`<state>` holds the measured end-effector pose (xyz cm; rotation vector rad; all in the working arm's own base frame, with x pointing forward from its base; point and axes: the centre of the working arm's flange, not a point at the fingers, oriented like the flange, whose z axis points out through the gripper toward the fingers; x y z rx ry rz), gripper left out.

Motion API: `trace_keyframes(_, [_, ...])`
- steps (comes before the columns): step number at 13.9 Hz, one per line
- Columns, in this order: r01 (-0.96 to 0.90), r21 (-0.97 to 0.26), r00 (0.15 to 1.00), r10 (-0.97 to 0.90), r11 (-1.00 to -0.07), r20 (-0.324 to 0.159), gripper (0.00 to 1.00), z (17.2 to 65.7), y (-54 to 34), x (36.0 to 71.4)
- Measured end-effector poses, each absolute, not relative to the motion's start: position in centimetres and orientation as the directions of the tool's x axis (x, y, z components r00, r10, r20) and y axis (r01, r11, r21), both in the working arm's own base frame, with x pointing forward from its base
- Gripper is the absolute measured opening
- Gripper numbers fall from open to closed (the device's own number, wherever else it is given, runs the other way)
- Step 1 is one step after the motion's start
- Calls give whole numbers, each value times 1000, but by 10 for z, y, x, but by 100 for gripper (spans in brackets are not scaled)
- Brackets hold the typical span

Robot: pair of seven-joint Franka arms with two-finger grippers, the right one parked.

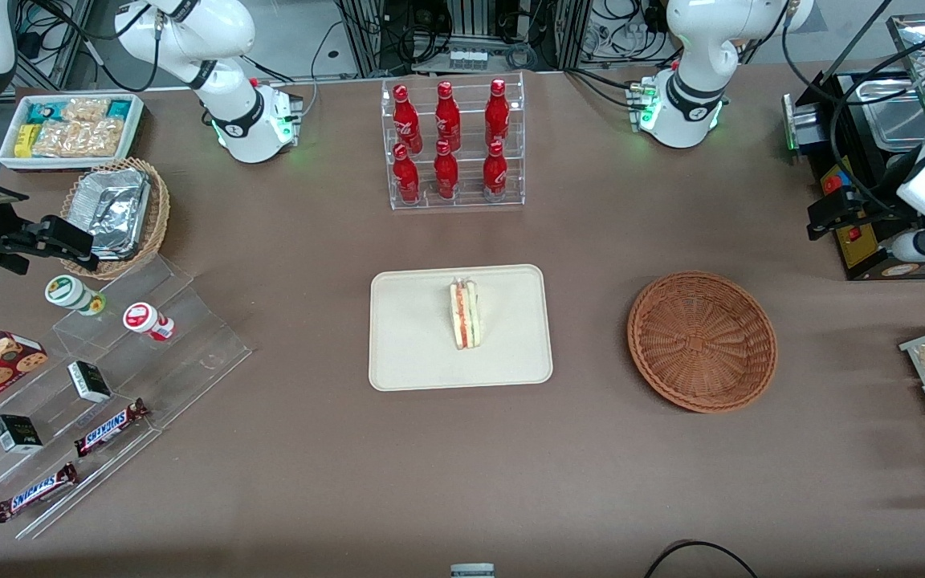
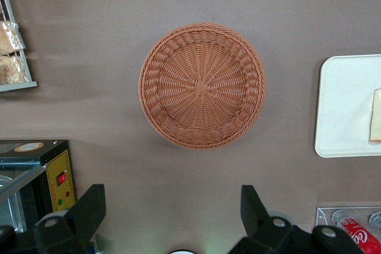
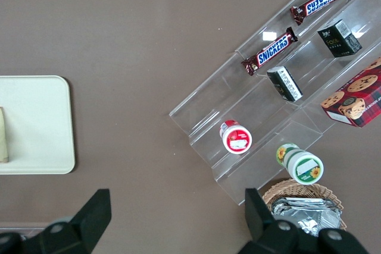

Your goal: Place sandwich from basket to tray

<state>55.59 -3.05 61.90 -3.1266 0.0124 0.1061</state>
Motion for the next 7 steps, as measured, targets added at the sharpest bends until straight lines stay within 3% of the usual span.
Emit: trace_keyframes(7, [44,-14,998,45,-999,-54,100,625,0,559])
